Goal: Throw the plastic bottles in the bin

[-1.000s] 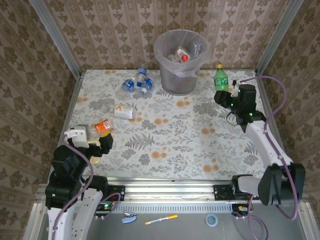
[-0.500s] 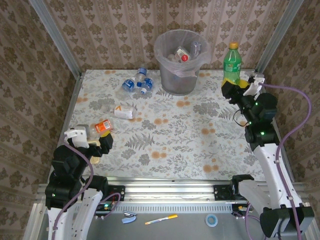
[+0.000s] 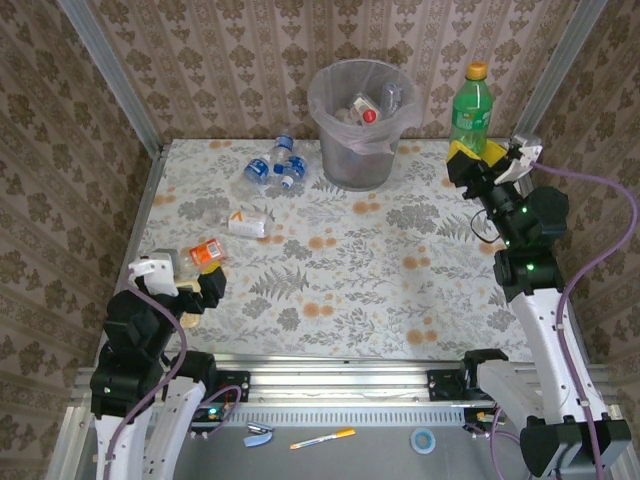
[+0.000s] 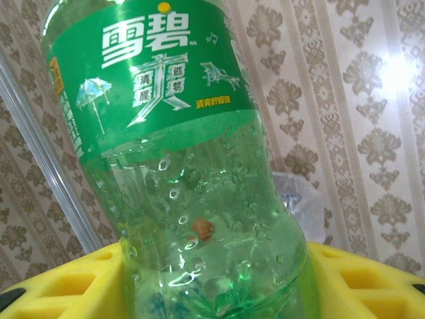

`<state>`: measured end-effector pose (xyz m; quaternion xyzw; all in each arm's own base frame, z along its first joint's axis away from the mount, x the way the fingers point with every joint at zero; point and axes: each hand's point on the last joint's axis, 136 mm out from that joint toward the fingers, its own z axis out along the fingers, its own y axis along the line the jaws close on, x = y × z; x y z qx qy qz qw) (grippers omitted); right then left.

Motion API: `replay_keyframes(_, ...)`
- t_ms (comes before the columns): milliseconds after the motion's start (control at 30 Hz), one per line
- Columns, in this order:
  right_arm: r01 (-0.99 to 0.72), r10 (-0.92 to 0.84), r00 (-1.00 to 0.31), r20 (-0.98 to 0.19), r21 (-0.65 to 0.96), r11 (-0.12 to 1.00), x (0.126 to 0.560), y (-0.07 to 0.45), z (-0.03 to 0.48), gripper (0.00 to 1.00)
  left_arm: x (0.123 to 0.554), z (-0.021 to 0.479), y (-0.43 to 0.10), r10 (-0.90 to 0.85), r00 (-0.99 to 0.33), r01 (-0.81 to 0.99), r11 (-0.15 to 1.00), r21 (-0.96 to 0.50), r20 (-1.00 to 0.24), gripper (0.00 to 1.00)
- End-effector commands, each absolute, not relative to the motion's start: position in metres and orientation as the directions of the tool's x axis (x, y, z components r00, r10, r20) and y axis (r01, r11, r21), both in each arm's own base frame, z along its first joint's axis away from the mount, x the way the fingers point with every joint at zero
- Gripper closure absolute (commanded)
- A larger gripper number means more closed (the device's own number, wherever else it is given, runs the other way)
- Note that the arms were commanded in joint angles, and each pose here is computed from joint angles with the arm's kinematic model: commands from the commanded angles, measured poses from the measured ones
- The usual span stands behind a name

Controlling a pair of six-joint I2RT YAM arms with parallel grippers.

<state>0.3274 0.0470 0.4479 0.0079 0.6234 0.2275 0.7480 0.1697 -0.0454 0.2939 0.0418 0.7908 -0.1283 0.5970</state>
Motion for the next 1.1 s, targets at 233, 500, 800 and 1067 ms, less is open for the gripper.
replay_keyframes(233, -0.395, 0.364, 0.194, -0.911, 0.267, 0.879, 0.332, 0.056, 0.486, 0.80, 0.168, 0.293, -0.044, -0.077, -0.275, 0.216, 0.966, -0.140, -0.958, 0.00)
replay_keyframes(500, -0.420, 0.367, 0.202, -0.908, 0.259, 0.870, 0.352, 0.062, 0.493, 0.80, 0.169, 0.293, -0.043, -0.077, -0.275, 0.212, 0.967, -0.139, -0.958, 0.00)
replay_keyframes(800, -0.473, 0.384, 0.267, -0.884, 0.227, 0.852, 0.373, 0.070, 0.531, 0.80, 0.170, 0.292, -0.042, -0.077, -0.279, 0.204, 0.969, -0.137, -0.957, 0.00)
replay_keyframes(1067, -0.504, 0.408, 0.307, -0.860, 0.217, 0.836, 0.389, 0.077, 0.552, 0.81, 0.170, 0.291, -0.041, -0.077, -0.282, 0.199, 0.970, -0.137, -0.956, 0.00)
